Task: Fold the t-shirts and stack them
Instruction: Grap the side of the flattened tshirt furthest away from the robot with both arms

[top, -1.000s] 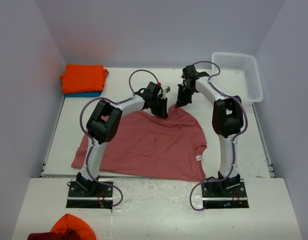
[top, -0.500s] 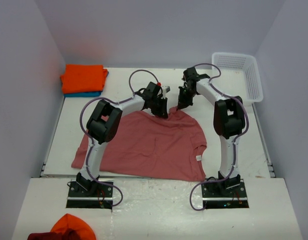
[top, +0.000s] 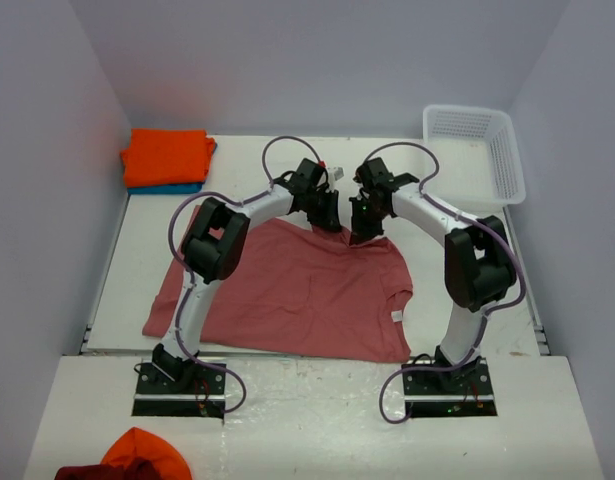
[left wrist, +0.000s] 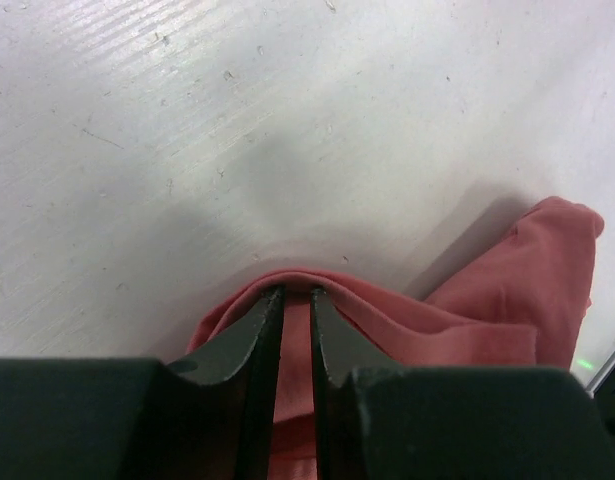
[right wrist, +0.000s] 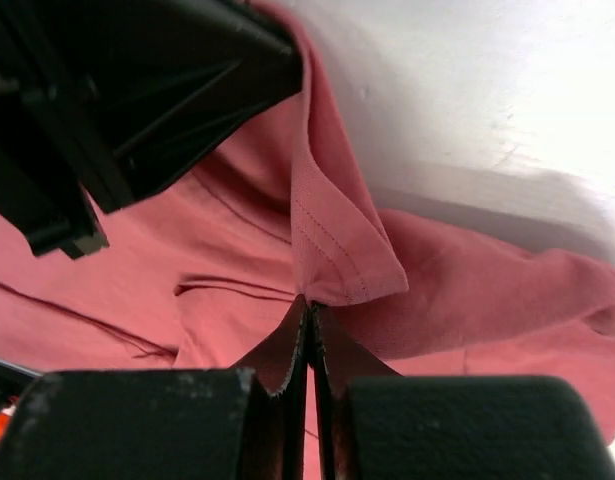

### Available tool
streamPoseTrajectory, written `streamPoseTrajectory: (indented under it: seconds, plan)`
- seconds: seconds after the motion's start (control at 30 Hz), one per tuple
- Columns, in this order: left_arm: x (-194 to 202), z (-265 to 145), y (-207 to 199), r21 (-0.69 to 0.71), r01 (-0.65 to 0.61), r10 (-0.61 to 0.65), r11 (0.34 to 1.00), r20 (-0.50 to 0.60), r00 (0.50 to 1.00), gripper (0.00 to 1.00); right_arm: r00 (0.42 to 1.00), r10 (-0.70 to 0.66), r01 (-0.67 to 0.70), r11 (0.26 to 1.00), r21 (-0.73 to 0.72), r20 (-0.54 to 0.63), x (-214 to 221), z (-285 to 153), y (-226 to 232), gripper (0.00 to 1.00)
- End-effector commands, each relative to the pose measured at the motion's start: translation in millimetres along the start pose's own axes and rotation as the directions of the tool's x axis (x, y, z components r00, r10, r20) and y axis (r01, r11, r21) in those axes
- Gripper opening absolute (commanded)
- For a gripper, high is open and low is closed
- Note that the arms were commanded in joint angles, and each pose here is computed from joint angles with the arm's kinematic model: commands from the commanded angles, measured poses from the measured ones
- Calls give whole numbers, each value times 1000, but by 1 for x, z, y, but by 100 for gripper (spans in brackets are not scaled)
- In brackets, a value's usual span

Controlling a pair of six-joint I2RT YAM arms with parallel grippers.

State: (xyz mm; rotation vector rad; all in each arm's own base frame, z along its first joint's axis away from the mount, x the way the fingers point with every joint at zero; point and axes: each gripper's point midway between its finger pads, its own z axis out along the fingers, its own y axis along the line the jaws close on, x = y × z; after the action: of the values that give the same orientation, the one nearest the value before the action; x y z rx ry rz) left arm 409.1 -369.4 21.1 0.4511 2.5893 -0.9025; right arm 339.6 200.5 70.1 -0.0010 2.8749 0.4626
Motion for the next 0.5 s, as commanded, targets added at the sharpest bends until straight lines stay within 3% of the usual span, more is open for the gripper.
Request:
streamPoseTrajectory:
  seconds: [0.0, 0.23, 0.33, 0.47]
  plan:
    - [16, 10, 23, -53, 43, -46, 998, -55, 997, 19, 998, -50, 50, 999, 1, 36, 6, -7, 7, 0]
    - [18, 9, 24, -53, 40, -43, 998, -58, 997, 19, 998, -66, 66, 998, 6, -20, 38, 6, 11, 16]
    - [19, 10, 25, -54, 39, -42, 998, -61, 997, 19, 998, -62, 62, 998, 29, -5, 41, 5, 6, 28]
    - [23, 12, 26, -51, 42, -46, 998, -69, 997, 19, 996, -65, 62, 996, 58, 57, 32, -5, 3, 33]
